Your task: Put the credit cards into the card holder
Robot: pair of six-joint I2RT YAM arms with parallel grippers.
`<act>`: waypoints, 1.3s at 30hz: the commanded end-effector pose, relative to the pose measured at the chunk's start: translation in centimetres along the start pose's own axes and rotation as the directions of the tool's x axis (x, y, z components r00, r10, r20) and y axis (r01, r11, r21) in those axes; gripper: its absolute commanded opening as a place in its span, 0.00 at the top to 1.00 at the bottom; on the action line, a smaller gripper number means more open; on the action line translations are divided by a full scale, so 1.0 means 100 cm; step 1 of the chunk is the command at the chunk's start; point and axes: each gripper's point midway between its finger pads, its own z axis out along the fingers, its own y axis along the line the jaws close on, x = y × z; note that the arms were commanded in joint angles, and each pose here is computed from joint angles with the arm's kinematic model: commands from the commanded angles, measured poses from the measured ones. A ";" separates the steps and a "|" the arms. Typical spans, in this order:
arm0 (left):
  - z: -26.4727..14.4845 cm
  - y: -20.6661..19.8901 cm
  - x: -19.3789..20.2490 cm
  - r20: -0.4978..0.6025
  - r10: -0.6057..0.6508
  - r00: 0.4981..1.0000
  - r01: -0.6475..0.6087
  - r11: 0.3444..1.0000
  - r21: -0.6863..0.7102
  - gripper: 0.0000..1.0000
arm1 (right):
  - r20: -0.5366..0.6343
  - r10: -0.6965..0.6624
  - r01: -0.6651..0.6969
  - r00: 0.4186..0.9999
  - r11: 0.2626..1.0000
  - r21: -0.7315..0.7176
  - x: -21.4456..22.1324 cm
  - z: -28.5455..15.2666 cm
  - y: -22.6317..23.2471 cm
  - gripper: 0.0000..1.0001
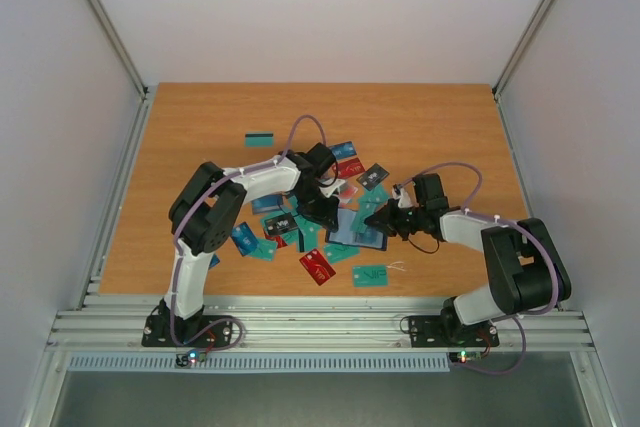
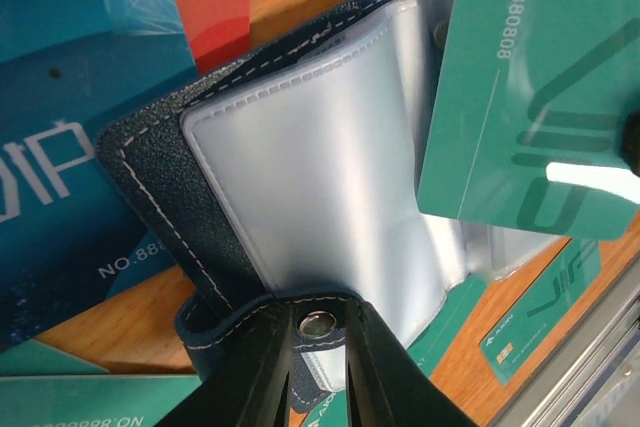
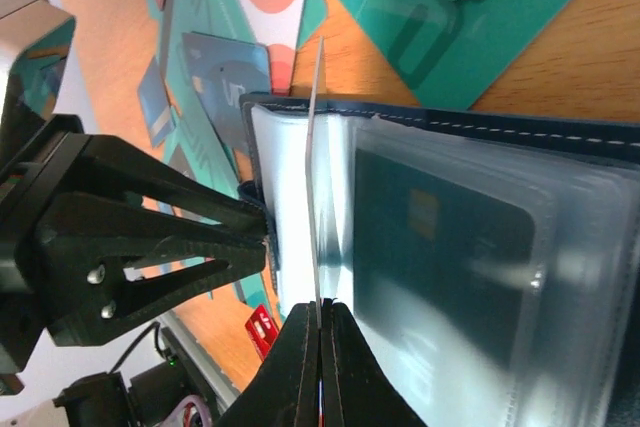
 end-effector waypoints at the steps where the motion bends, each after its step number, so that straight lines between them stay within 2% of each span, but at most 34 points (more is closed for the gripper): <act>1: 0.020 0.015 0.012 -0.068 -0.008 0.998 0.005 0.999 -0.036 0.83 | -0.012 -0.032 0.031 0.999 0.995 -0.097 0.006 -0.001 0.018 0.99; 13: 0.020 0.016 0.011 -0.077 -0.003 0.997 0.000 0.999 -0.040 0.83 | 0.002 -0.046 0.046 0.999 0.991 -0.128 0.008 -0.005 0.023 0.99; 26: 0.014 0.011 0.010 -0.071 0.009 0.997 -0.011 0.999 -0.036 0.83 | -0.076 -0.032 0.023 0.997 0.993 -0.119 0.014 0.015 0.008 0.99; 34: -0.015 -0.013 -0.006 -0.021 0.008 1.000 -0.008 1.000 0.002 0.81 | -0.125 -0.034 0.021 0.992 0.994 -0.105 0.021 0.028 0.007 0.99; 39: -0.034 -0.001 -0.003 -0.011 -0.028 1.000 0.027 0.998 -0.061 0.75 | -0.137 -0.037 0.025 0.990 0.996 -0.088 0.019 0.030 0.006 0.99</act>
